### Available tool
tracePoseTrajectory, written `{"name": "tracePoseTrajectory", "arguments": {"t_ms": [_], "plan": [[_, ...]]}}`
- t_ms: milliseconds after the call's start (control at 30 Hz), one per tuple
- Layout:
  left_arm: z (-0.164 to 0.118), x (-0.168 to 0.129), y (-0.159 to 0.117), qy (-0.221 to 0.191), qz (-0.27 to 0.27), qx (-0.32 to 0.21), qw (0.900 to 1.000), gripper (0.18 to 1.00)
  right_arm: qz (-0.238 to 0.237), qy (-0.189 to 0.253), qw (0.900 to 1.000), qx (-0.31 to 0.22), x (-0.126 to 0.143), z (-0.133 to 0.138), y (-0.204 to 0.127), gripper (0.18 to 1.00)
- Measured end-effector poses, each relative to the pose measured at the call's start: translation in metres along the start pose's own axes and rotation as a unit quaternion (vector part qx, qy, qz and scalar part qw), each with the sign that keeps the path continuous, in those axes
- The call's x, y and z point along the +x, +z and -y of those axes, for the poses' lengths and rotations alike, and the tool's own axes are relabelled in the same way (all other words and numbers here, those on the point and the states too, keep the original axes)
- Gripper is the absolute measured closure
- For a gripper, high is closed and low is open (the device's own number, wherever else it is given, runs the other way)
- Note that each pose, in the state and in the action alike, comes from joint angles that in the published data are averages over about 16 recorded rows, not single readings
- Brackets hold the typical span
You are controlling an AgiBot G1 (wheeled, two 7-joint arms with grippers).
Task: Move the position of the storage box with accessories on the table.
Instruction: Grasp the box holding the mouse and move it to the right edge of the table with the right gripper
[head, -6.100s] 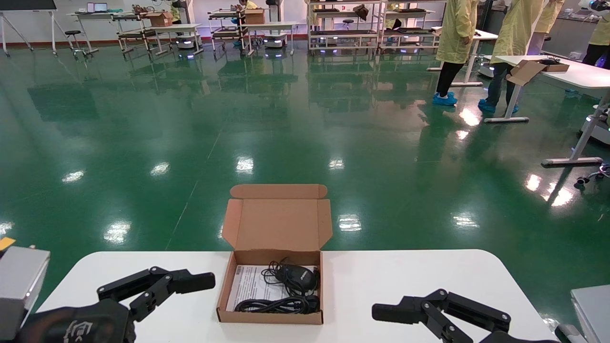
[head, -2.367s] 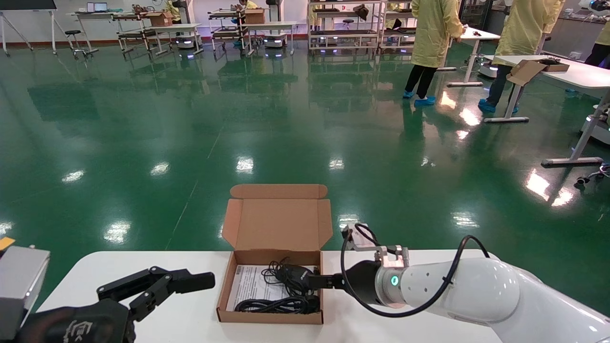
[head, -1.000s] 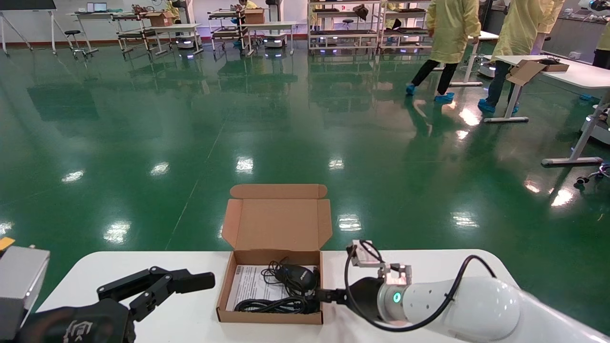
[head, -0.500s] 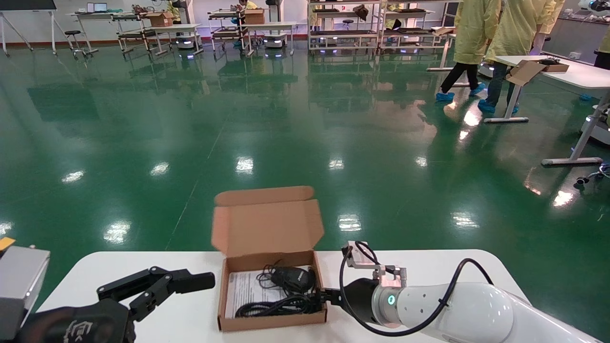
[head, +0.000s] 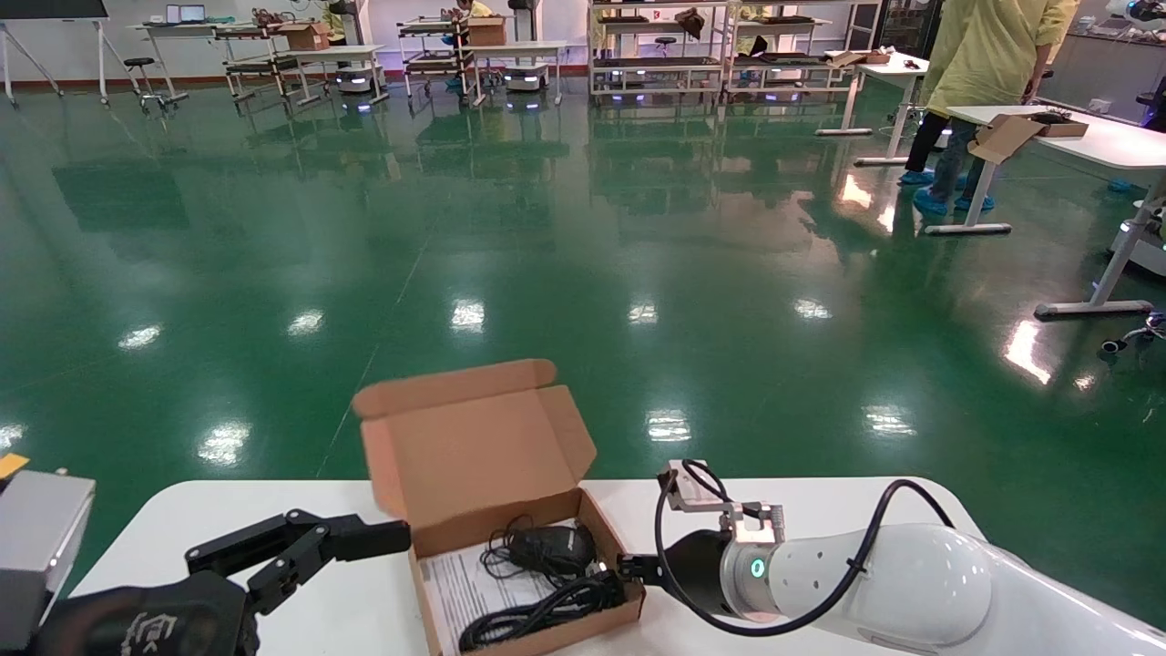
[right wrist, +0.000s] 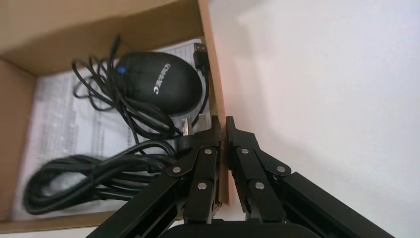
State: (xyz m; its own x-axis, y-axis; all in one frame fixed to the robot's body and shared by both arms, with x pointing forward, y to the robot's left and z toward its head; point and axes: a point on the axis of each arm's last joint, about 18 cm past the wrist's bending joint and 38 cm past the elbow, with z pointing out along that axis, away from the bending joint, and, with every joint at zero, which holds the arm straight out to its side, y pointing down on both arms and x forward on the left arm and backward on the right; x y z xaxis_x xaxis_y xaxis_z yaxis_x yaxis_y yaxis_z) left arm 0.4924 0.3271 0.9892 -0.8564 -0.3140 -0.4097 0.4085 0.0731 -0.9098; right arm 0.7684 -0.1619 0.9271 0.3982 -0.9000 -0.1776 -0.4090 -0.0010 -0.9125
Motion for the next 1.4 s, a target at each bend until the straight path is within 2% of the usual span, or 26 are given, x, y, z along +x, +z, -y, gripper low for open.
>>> {"name": "tracePoseTrajectory", "arguments": {"t_ms": [167, 367, 600, 800, 1100, 1400], "plan": [[0.000, 0.000, 0.000, 0.000, 0.000, 0.000, 1.0000, 0.184, 0.003, -0.006, 1.000, 0.015, 0.006, 0.019, -0.012, 0.976], [0.000, 0.000, 0.000, 0.000, 0.000, 0.000, 1.0000, 0.184, -0.001, -0.014, 0.999, 0.043, 0.022, 0.056, -0.040, 0.977], [0.000, 0.000, 0.000, 0.000, 0.000, 0.000, 1.0000, 0.184, -0.024, -0.027, 0.996, 0.085, 0.056, 0.102, -0.089, 0.977], [0.000, 0.000, 0.000, 0.000, 0.000, 0.000, 1.0000, 0.184, -0.060, -0.035, 0.990, 0.120, 0.089, 0.131, -0.128, 0.978], [0.000, 0.000, 0.000, 0.000, 0.000, 0.000, 1.0000, 0.184, -0.115, -0.034, 0.980, 0.160, 0.135, 0.148, -0.168, 0.978], [0.000, 0.000, 0.000, 0.000, 0.000, 0.000, 1.0000, 0.184, -0.157, -0.024, 0.971, 0.176, 0.175, 0.140, -0.191, 0.978]]}}
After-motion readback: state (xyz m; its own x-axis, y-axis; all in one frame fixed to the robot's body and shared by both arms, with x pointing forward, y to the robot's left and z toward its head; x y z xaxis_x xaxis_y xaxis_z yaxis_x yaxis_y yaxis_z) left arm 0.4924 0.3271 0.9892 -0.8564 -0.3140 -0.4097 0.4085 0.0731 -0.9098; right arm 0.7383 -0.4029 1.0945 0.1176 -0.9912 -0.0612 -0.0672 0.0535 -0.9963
